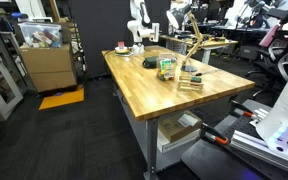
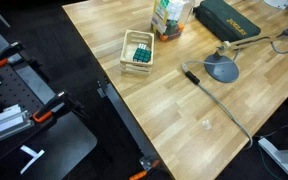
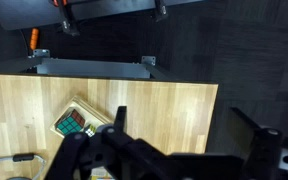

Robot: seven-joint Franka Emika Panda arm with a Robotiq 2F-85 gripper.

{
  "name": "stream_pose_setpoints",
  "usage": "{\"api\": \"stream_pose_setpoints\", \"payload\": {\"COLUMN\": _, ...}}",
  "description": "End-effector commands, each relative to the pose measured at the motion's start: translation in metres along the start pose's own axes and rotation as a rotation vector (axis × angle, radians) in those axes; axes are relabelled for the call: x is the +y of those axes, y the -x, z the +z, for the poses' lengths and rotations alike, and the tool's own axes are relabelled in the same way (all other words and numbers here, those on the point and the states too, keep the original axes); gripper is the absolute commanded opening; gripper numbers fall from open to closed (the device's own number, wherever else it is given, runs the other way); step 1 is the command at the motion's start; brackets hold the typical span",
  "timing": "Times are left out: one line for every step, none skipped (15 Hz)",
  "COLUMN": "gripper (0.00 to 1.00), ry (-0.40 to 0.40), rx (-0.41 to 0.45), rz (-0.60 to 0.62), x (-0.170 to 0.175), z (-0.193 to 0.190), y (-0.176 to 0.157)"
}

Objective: Take the rubik's cube out of the box and put it on the table

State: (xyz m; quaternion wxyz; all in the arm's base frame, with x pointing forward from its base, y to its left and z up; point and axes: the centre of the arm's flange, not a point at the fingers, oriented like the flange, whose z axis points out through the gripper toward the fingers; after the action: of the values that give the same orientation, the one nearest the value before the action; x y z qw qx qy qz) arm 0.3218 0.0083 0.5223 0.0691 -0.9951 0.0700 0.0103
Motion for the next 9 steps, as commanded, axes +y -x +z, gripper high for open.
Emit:
{"api": "stream_pose_setpoints", "payload": {"gripper": 1.00, "ry": 0.000, "rx": 0.000, "rz": 0.000, "x": 0.000, "z": 0.000, "y": 0.000}}
{"api": "stream_pose_setpoints", "payload": {"gripper": 1.00, "ry": 0.000, "rx": 0.000, "rz": 0.000, "x": 0.000, "z": 0.000, "y": 0.000}}
{"api": "stream_pose_setpoints", "payload": {"gripper": 1.00, "ry": 0.000, "rx": 0.000, "rz": 0.000, "x": 0.000, "z": 0.000, "y": 0.000}}
{"api": "stream_pose_setpoints", "payload": {"gripper": 1.00, "ry": 0.000, "rx": 0.000, "rz": 0.000, "x": 0.000, "z": 0.000, "y": 0.000}}
{"api": "stream_pose_setpoints", "payload": {"gripper": 1.00, "ry": 0.002, "rx": -0.004, "rz": -0.006, "x": 0.002, "z": 0.001, "y": -0.006}}
{"api": "stream_pose_setpoints", "payload": {"gripper": 1.00, "ry": -0.002, "rx": -0.011, "rz": -0.011, "x": 0.002, "z": 0.003, "y": -0.010}}
{"api": "stream_pose_setpoints", "payload": {"gripper": 1.00, "ry": -0.022, "rx": -0.034, "rz": -0.002, "x": 0.004, "z": 0.007, "y": -0.016}}
{"api": "stream_pose_setpoints", "payload": {"gripper": 1.00, "ry": -0.031, "rx": -0.056, "rz": 0.023, "x": 0.008, "z": 0.013, "y": -0.025}}
{"api": "stream_pose_setpoints", "payload": {"gripper": 1.00, "ry": -0.027, "rx": -0.068, "rz": 0.039, "x": 0.012, "z": 0.020, "y": -0.033}}
